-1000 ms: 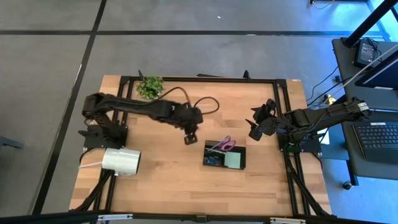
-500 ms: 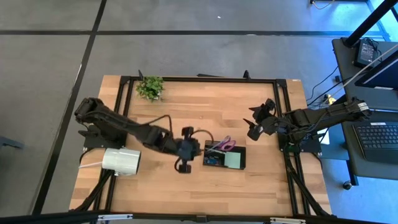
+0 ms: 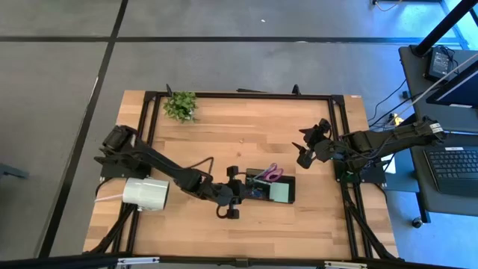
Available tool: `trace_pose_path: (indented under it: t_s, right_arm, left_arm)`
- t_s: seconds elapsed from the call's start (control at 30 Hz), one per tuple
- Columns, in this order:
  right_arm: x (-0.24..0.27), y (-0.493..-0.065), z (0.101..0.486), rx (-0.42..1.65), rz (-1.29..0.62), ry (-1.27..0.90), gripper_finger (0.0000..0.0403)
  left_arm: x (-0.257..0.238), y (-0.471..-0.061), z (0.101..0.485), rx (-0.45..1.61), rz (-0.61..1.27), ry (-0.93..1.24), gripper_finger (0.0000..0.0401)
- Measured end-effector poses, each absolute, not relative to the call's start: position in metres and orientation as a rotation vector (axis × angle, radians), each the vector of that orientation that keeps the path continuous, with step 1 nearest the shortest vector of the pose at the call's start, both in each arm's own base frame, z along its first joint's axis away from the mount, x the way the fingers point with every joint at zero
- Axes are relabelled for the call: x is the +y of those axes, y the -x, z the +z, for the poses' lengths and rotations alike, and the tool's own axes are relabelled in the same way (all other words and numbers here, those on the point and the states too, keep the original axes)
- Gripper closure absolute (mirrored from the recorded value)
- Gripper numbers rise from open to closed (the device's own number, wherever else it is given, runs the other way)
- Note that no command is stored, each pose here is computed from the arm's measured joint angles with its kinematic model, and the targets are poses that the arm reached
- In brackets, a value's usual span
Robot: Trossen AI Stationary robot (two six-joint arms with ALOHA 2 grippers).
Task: Pick and place office supplies into organizer
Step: Put the bottom left pink binder clip into the desk organizer, then put the pink binder clip into the desk organizer
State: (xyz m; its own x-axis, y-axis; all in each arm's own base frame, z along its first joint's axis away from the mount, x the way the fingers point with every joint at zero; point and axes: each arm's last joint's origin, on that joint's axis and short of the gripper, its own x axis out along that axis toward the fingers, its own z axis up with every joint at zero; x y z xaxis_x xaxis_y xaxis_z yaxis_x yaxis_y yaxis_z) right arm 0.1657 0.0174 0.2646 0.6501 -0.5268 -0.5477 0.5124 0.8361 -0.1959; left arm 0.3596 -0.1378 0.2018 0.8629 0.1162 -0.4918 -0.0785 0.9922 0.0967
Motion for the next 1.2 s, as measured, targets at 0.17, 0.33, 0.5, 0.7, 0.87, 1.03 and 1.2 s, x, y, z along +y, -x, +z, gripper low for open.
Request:
trace_pose_path:
  t_s: [0.17, 0.33, 0.5, 0.7, 0.87, 1.03, 1.2]
  right_arm:
    - [0.017, -0.166, 0.265, 0.632, -0.589, 0.029, 0.0134]
    - [0.017, -0.166, 0.264, 0.633, -0.589, 0.03, 0.0134]
    - [0.017, -0.165, 0.264, 0.635, -0.589, 0.032, 0.0134]
    - [0.017, -0.165, 0.264, 0.637, -0.588, 0.034, 0.0134]
    - [0.017, -0.165, 0.264, 0.637, -0.588, 0.035, 0.0134]
    - [0.017, -0.165, 0.264, 0.637, -0.588, 0.035, 0.0134]
    - [0.017, -0.165, 0.264, 0.637, -0.588, 0.035, 0.0134]
  left_arm:
    - [-0.141, -0.371, 0.17, 0.545, 0.112, -0.08, 0.0338]
    - [-0.139, -0.376, 0.147, 0.566, 0.205, -0.098, 0.0338]
    - [-0.135, -0.378, 0.136, 0.581, 0.265, -0.114, 0.0338]
    - [-0.132, -0.379, 0.133, 0.596, 0.256, -0.102, 0.0337]
    - [-0.132, -0.379, 0.133, 0.597, 0.253, -0.101, 0.0325]
    - [-0.132, -0.379, 0.133, 0.598, 0.253, -0.102, 0.031]
    - [-0.132, -0.379, 0.133, 0.607, 0.245, -0.103, 0.0301]
